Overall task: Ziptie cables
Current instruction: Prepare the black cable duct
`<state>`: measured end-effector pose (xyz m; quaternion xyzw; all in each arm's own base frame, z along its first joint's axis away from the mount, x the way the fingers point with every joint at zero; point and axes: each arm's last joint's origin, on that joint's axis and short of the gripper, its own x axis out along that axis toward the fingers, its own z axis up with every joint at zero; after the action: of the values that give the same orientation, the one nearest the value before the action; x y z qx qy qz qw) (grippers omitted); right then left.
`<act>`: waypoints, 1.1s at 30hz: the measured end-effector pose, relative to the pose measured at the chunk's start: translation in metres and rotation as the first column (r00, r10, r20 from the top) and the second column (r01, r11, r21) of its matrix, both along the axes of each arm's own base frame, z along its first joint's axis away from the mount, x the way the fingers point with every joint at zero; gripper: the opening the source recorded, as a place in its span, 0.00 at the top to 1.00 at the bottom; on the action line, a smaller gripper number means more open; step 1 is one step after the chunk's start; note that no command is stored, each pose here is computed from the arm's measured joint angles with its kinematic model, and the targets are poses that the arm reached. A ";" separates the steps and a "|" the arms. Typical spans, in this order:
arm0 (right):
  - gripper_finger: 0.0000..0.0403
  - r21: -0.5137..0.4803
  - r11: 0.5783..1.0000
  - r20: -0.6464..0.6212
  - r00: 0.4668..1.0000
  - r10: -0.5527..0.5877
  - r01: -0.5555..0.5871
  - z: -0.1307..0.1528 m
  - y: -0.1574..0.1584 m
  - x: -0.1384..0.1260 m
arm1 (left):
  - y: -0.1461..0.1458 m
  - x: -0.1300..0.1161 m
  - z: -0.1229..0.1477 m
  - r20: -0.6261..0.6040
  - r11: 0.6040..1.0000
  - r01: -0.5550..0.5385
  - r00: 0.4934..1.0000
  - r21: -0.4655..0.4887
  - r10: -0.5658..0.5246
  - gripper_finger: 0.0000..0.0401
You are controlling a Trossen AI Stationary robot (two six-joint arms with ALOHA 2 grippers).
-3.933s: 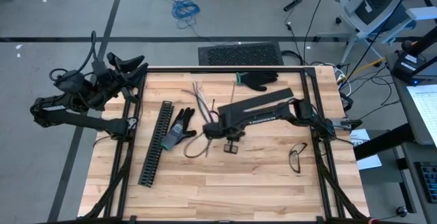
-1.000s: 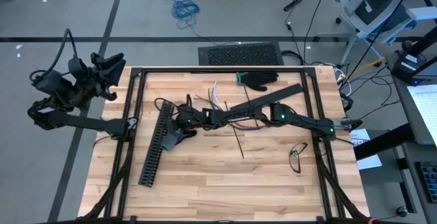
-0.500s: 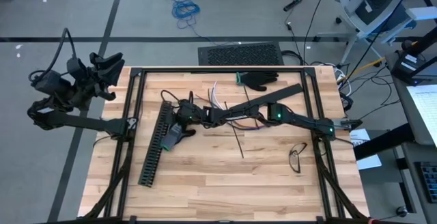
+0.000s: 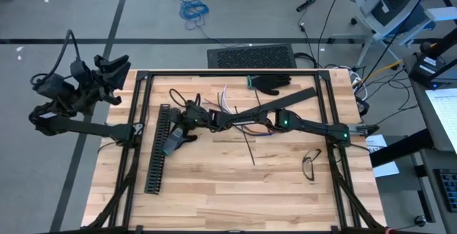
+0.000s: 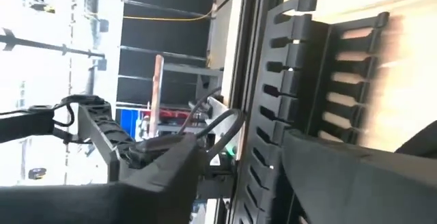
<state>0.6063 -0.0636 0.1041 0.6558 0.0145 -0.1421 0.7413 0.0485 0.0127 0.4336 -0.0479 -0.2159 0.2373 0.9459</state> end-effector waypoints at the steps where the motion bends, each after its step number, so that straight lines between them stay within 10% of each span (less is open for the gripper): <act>1: 0.57 -0.001 1.000 0.003 1.000 -0.001 0.001 0.000 0.000 0.000 | 0.000 0.000 0.000 0.000 1.000 0.000 1.000 0.000 0.000 0.65; 8: 0.82 -0.156 0.968 0.131 0.968 0.216 -0.195 0.016 0.012 0.002 | 0.000 0.009 -0.017 -0.158 0.996 0.025 0.987 -0.081 -0.038 0.65; 13: 0.84 -0.337 0.880 0.112 0.914 0.389 -0.334 0.069 0.003 -0.004 | -0.001 0.037 -0.059 -0.536 0.978 -0.032 0.840 -0.206 -0.085 0.65; 19: 0.76 -0.595 0.578 -0.373 0.829 0.417 -0.559 0.171 -0.021 -0.057 | -0.002 0.040 -0.076 -0.631 0.948 -0.092 0.765 -0.304 -0.129 0.65; 24: 0.69 -0.500 0.329 -0.862 0.495 -0.105 -0.801 0.204 -0.045 -0.128 | -0.001 0.040 -0.078 -0.615 0.942 -0.110 0.780 -0.317 -0.116 0.65; 27: 0.66 -0.470 0.337 -0.877 0.390 -0.280 -0.816 0.253 -0.060 -0.176 | -0.001 0.048 -0.103 -0.664 0.929 -0.154 0.738 -0.337 -0.118 0.65; 33: 0.63 -0.524 0.459 -0.849 0.403 -0.340 -0.717 0.323 -0.076 -0.256 | -0.005 0.077 -0.190 -0.751 0.812 -0.299 0.616 -0.502 -0.237 0.65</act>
<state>0.3501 -0.1392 0.4274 -0.0080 0.4219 -0.3448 0.8385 0.1253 0.0080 0.2438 -0.2223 0.3036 0.3050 0.8749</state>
